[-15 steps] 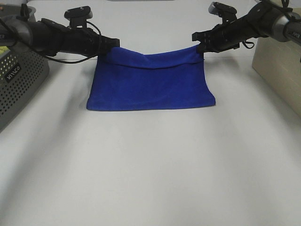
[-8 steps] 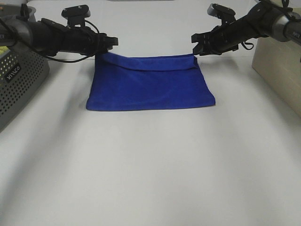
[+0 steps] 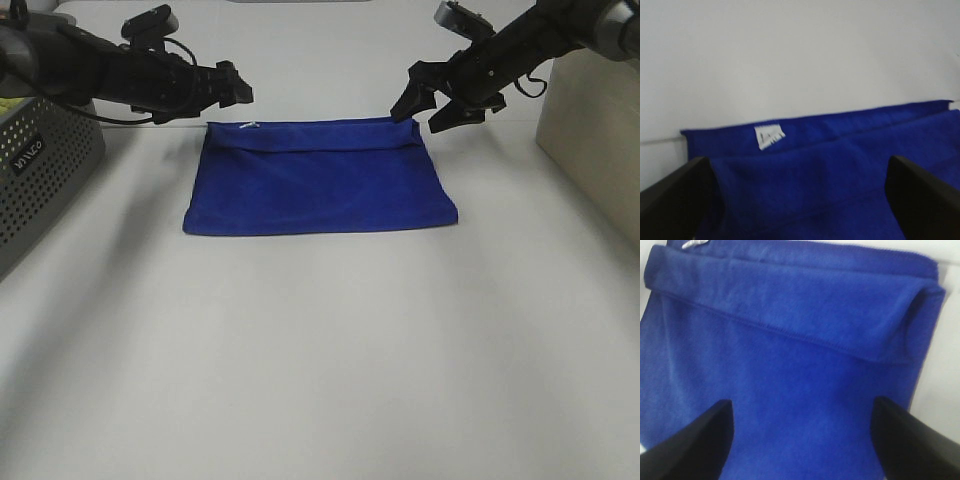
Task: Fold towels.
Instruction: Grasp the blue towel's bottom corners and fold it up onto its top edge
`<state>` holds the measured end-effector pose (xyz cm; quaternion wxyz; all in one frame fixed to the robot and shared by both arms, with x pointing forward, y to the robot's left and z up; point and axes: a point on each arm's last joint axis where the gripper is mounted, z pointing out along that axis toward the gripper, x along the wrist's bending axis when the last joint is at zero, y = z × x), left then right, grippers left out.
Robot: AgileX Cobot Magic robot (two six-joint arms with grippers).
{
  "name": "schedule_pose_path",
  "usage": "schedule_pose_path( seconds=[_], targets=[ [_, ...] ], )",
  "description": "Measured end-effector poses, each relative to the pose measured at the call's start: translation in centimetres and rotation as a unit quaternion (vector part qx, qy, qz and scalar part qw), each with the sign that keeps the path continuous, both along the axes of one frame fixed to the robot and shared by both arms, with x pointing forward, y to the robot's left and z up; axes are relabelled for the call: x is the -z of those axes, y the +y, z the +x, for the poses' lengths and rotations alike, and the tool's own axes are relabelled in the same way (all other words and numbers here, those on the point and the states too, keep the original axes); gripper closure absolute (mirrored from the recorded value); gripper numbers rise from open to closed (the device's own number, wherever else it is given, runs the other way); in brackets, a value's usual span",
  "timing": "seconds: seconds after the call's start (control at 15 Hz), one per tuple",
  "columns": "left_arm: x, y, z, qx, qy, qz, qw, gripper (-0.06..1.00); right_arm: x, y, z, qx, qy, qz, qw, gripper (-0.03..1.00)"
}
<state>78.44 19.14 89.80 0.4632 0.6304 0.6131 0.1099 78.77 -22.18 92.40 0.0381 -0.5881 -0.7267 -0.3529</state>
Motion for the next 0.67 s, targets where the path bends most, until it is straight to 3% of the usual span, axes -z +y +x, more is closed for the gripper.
schedule_pose_path(
  seconds=[0.13,0.4,0.67],
  targets=[
    [0.7,1.9,-0.8,0.011,0.09,-0.037,0.995,0.06,-0.1,0.1,-0.9,-0.012,0.052,0.003,0.999,0.23],
    [1.5,2.7,-3.0,0.034,0.244,-0.032,0.969,0.06,0.3,-0.5,-1.2,0.036,0.106,-0.021,0.993,0.23],
    [1.6,2.7,-4.3,0.039,0.318,-0.023,0.947,0.17,-0.1,-1.1,-2.1,0.047,0.123,-0.047,0.99,0.23]
  ],
)
